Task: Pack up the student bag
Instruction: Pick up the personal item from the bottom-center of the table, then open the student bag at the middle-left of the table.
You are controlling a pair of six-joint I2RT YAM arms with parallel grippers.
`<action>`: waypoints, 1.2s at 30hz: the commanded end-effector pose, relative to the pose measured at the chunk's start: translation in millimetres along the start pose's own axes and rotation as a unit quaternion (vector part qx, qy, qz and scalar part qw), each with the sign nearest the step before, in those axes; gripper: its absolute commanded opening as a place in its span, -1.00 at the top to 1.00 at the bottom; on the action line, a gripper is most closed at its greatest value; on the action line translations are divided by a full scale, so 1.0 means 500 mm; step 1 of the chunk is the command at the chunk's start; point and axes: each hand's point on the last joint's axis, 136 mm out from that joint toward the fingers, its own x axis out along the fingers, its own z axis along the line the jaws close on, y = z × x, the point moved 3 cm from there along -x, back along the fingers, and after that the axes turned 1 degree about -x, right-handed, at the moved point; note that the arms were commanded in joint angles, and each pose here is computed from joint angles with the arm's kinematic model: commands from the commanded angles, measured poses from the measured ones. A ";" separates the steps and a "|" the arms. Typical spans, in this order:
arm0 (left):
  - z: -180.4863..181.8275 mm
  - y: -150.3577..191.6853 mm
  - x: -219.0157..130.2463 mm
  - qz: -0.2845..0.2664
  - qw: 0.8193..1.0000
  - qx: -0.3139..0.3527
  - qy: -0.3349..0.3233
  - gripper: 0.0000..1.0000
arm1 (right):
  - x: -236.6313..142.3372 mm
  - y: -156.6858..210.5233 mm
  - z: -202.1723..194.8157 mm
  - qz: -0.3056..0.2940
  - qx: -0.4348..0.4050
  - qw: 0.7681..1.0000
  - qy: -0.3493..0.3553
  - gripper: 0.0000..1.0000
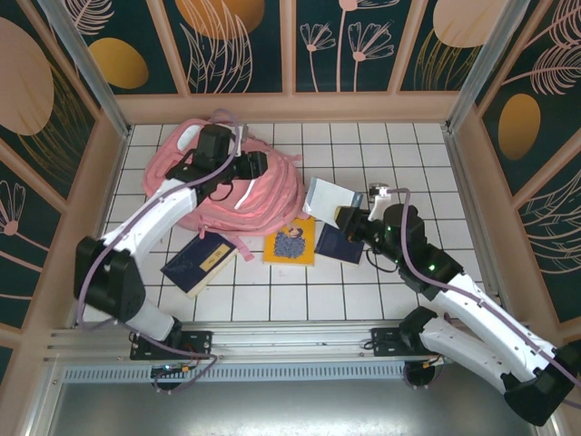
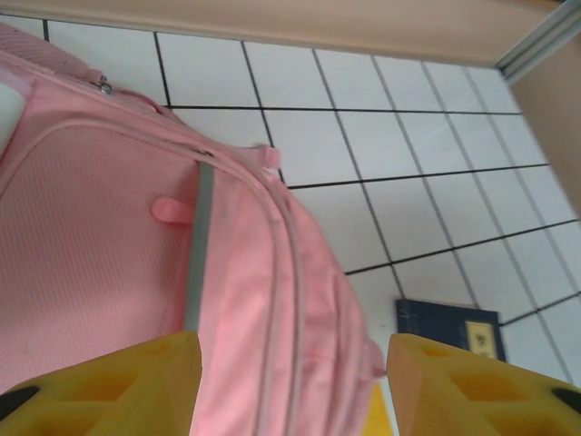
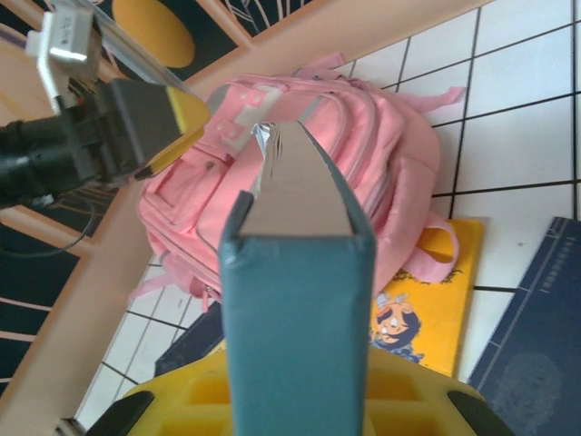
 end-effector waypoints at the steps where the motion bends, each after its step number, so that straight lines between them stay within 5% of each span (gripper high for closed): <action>1: 0.036 -0.008 0.041 0.019 0.999 0.009 -0.030 -0.12 | -0.019 -0.025 -0.008 -0.037 -0.018 0.999 0.018 1.00; 18: 0.047 0.127 0.106 0.110 0.992 -0.045 0.049 0.03 | -0.022 -0.023 -0.026 -0.044 -0.028 0.998 0.029 1.00; 32: 0.085 0.071 0.036 0.030 0.999 -0.012 -0.043 -0.13 | -0.021 -0.019 -0.024 -0.036 -0.029 0.999 0.025 1.00; 36: 0.090 0.087 0.038 0.054 0.998 -0.025 -0.027 -0.13 | -0.021 -0.017 -0.030 -0.035 -0.031 0.998 0.029 1.00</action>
